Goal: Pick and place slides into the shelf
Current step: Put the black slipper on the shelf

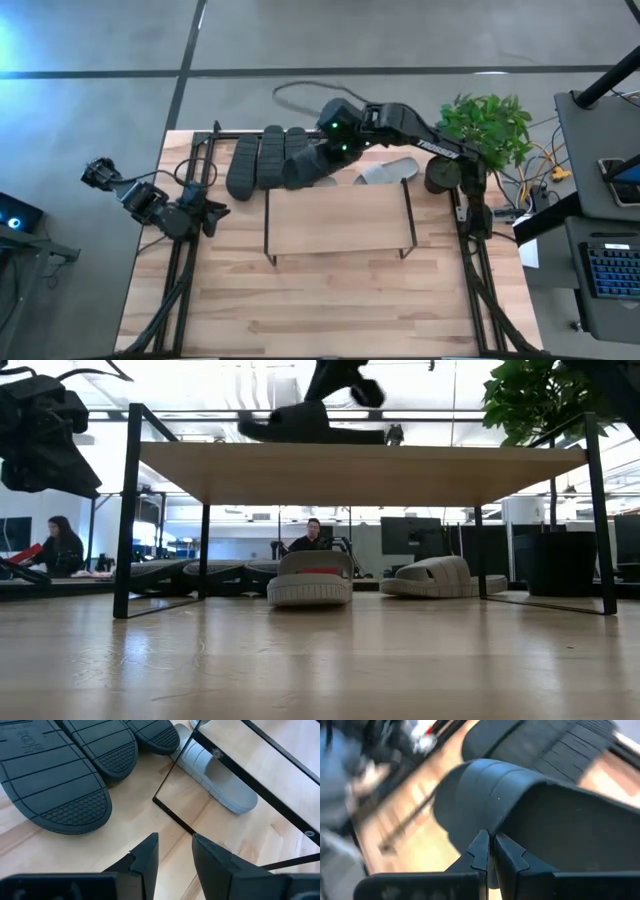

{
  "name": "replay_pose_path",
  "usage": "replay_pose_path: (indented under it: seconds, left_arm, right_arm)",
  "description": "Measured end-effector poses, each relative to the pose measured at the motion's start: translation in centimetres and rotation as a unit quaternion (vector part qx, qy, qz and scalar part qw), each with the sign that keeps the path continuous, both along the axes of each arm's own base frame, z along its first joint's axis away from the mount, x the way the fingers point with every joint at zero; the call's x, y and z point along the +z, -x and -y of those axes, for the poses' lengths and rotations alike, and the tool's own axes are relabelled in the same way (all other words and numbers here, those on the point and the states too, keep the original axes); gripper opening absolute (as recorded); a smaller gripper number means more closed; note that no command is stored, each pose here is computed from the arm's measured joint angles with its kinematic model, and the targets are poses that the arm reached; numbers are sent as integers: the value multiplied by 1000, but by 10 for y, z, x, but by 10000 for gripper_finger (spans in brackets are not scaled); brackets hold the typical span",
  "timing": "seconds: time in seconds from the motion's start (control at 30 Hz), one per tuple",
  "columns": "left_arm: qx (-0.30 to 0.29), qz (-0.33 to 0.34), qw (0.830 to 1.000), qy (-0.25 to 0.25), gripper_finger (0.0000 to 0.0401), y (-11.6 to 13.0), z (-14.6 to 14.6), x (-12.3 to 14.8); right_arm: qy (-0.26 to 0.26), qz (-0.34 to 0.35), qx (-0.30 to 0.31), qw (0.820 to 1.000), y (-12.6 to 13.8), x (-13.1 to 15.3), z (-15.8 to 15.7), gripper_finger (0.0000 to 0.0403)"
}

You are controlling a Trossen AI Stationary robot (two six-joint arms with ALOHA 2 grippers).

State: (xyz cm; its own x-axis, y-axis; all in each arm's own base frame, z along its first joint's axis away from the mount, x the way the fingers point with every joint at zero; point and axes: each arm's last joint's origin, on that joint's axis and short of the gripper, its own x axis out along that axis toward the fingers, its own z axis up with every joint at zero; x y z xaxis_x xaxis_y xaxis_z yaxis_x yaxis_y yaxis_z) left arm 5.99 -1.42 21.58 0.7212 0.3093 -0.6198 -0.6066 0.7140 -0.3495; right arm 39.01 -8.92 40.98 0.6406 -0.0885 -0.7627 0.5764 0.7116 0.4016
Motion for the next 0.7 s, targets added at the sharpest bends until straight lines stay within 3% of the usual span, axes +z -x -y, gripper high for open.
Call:
replay_pose_path:
  seconds: [0.07, 0.17, 0.37, 0.53, 0.7]
  left_arm:
    - [-1, 3, 1000, 1, 105, 1, 0, 0]
    - [-1, 9, 1000, 5, 105, 2, -1, 1]
    - [-2, 16, 1000, 9, 105, 3, -2, 1]
    - [-2, 18, 1000, 10, 105, 4, -2, 2]
    - [-2, 18, 1000, 10, 105, 4, -2, 2]
  right_arm:
    - [-32, 12, -98, 995, 6, 6, 1, 9]
    - [-49, 56, -173, 982, 13, 20, 0, 9]
    - [-75, 151, -179, 969, 16, 47, -24, 8]
    - [-101, 101, -189, 972, 15, 36, -47, 9]
    - [-125, 78, -240, 959, 13, 26, -92, 8]
